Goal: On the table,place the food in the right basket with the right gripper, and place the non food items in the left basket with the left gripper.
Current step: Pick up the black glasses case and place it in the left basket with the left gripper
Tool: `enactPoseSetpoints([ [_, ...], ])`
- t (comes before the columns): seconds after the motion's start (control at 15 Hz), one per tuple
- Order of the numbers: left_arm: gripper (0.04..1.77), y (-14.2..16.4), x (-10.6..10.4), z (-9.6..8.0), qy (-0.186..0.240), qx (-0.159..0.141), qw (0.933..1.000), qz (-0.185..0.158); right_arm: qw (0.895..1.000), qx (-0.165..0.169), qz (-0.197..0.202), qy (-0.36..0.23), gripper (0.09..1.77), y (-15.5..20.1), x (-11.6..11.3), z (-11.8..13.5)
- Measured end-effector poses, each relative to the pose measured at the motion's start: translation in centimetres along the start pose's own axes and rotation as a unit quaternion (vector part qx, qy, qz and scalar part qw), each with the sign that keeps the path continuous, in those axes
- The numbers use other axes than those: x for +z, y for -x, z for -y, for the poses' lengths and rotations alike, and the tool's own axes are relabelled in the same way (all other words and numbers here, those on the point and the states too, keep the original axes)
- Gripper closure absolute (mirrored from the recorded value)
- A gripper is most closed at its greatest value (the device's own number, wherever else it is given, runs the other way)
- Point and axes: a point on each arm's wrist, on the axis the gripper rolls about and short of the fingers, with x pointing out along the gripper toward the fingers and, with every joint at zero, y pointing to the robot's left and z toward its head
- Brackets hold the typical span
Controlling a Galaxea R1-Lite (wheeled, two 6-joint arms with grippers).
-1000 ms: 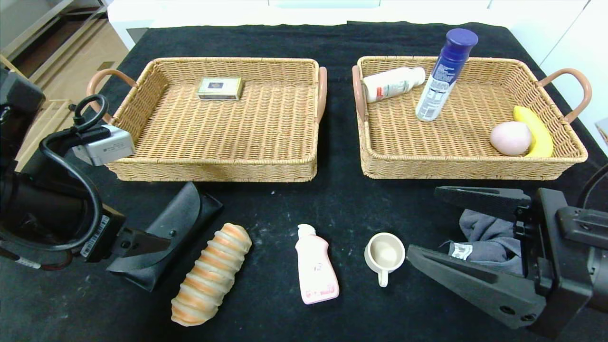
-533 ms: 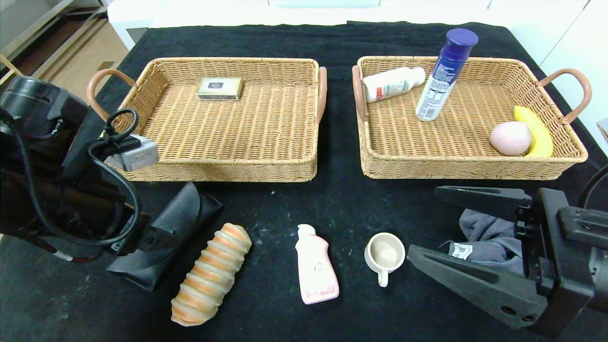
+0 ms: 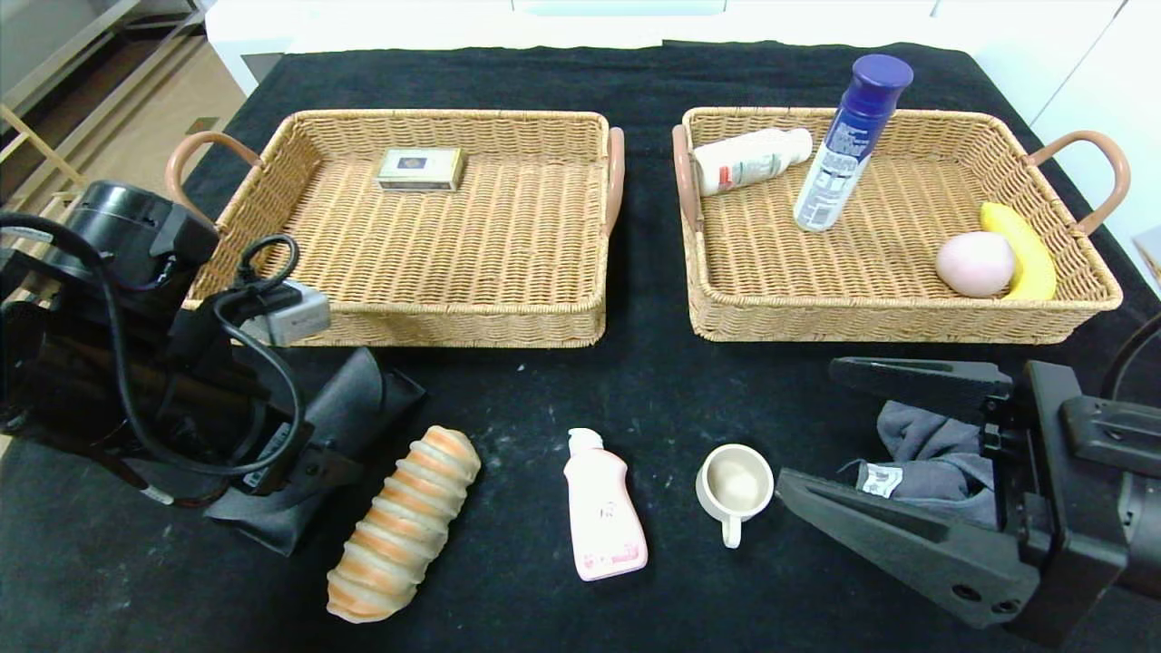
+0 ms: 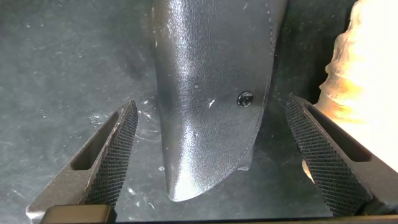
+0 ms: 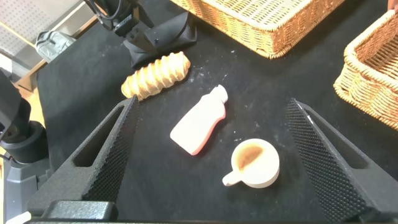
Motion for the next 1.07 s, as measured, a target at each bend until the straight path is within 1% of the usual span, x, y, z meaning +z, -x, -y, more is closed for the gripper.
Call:
enactPoseSetpoints([
  [0.27,0.09,-0.8,0.1,0.0,0.003,0.000,0.9999,-0.010,1.000,0.001,-0.001,0.000,0.15,0.0,0.0,0.0],
  [0.47,0.09,-1.5,0.4,0.0,0.003,0.004,1.0000,0.001,1.000,-0.001,0.000,0.000,0.15,0.0,0.0,0.0],
  [0.8,0.09,-2.1,0.3,0.1,0.002,0.002,1.0000,-0.004,1.000,-0.001,0.001,0.000,0.15,0.0,0.0,0.0],
  [0.87,0.12,-2.2,0.3,0.1,0.002,0.002,1.0000,-0.005,1.000,-0.001,0.000,0.000,0.15,0.0,0.0,0.0],
  [1.0,0.49,-2.3,0.3,0.2,0.001,0.001,1.0000,-0.007,1.000,-0.001,0.001,0.000,0.15,0.0,0.0,0.0],
  [1.07,0.62,-2.3,0.3,0.2,0.001,0.001,1.0000,-0.007,1.000,-0.001,0.001,0.000,0.15,0.0,0.0,0.0],
])
